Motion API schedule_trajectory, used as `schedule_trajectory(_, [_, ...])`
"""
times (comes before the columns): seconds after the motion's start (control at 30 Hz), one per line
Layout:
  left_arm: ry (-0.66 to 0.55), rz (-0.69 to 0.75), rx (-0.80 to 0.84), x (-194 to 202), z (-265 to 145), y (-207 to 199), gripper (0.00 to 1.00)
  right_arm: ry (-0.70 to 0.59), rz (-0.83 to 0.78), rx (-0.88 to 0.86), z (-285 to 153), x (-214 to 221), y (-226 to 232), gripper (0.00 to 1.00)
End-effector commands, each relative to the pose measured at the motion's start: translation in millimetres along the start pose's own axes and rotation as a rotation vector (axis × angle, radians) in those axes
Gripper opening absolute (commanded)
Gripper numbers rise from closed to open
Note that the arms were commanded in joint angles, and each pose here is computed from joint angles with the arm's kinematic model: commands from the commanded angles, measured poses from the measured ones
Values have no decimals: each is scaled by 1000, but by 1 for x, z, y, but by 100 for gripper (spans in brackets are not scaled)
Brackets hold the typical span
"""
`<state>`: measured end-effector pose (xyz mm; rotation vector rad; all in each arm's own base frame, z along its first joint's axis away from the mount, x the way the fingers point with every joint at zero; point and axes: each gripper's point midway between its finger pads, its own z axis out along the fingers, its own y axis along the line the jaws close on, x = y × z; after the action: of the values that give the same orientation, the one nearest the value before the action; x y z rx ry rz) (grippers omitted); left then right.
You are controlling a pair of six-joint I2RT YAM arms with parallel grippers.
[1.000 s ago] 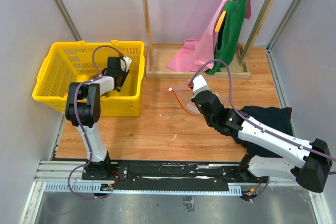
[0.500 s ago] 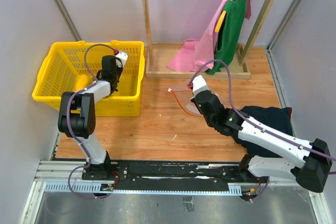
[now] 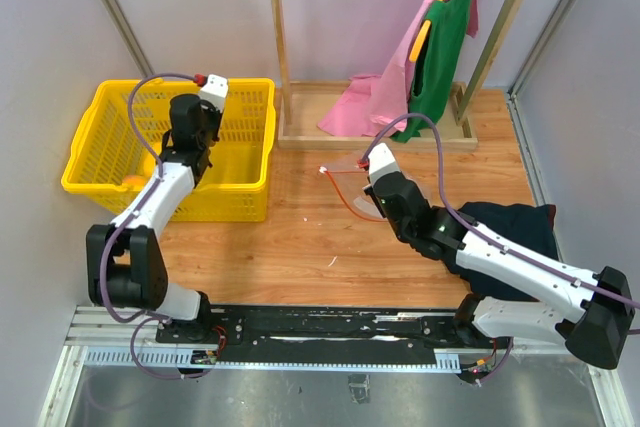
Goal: Place the food in the zip-top bag and seal the zipper
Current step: Pick up the fake fruit from the bin, then place the fake fruit in the zipper food storage bag.
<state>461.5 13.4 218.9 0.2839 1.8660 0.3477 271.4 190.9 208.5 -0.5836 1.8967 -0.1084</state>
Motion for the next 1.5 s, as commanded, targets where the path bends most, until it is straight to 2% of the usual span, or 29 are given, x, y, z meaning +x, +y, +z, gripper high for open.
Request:
schedule_trajectory(0.0, [-87,-42,41,-27,-21,1,0,-27,45,3,-4,-10,-5,1])
schedule_trajectory(0.2, [-188,-87,117,-63,-49,-2,0,-28,53,-13,-7,-14,-5,1])
schedule_trajectory(0.5, [-397,-163,257,-137,-105,-6,0,-34,58,-49,-11,-23,-2,1])
schedule_trajectory(0.63, [-466,-156,316,-166,-129,-11,0,-31,56,-70,-13,-25,1,1])
schedule_trajectory(0.97, [-668,-132,546,-230,-204,-51,0,-29,37,-165,-15,-34,12,1])
schedule_trajectory(1.2, [-774,-131,752,-247,-250,-93,0,-23,71,-295,-15,-39,22,1])
schedule_trajectory(1.47, [-856,-93,995,-242,-288,-145,0,-5,113,-445,-14,-41,34,1])
